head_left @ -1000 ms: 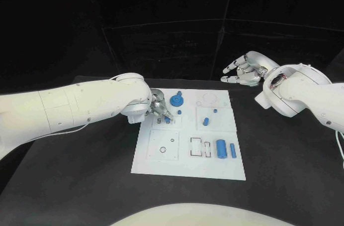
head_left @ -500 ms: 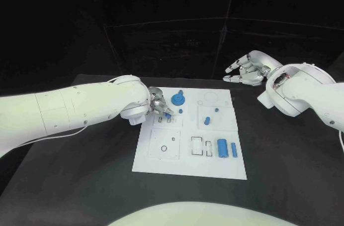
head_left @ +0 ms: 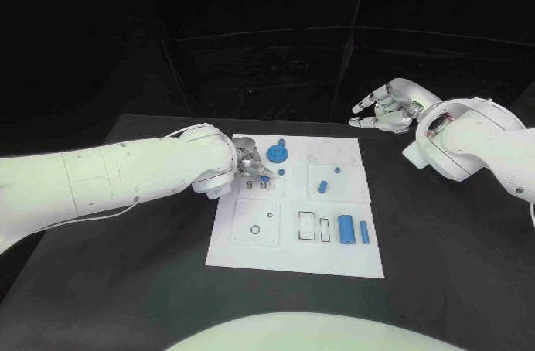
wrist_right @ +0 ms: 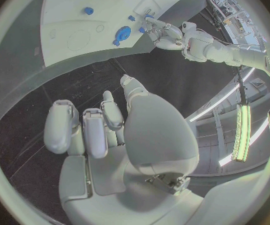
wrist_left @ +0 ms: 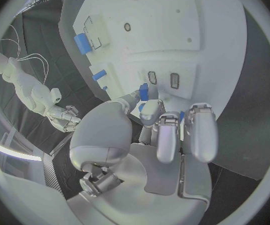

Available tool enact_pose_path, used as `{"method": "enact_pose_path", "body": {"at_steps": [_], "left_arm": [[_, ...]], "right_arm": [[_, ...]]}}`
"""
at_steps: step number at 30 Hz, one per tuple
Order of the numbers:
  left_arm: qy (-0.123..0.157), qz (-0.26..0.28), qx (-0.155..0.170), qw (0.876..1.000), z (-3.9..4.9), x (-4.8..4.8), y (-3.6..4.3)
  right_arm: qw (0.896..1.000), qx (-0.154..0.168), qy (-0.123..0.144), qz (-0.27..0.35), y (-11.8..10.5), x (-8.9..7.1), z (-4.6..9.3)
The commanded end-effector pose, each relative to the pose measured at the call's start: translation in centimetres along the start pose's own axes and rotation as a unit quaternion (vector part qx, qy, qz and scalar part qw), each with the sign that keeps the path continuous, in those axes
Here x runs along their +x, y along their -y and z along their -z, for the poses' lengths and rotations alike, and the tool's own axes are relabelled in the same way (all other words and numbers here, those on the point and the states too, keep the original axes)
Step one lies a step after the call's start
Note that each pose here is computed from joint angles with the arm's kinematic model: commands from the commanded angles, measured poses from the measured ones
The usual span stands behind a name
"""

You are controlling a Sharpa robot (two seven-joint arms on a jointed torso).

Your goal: Assemble the parts on the task board

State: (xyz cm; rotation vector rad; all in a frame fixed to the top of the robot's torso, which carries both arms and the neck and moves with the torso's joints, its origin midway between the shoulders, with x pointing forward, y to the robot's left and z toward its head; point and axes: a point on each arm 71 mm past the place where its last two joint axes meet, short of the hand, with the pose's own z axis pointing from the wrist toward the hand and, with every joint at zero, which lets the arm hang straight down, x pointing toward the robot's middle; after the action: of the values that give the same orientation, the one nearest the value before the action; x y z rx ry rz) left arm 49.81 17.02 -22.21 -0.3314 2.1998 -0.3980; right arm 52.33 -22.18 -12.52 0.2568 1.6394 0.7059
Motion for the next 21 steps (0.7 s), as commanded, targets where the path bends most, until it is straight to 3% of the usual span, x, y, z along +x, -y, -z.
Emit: {"method": "enact_pose_path", "body": {"at_steps": [1, 21], "left_arm": [[0.004, -0.027, 0.004, 1.000, 0.07, 0.06, 0.15], [-0.022, -0.067, -0.007, 0.997, 0.06, 0.52, -0.06]], "right_arm": [[1.000, -0.003, -0.003, 0.003, -0.16, -0.04, -0.03], [1.000, -0.008, -0.004, 0.002, -0.36, 0.08, -0.15]]}}
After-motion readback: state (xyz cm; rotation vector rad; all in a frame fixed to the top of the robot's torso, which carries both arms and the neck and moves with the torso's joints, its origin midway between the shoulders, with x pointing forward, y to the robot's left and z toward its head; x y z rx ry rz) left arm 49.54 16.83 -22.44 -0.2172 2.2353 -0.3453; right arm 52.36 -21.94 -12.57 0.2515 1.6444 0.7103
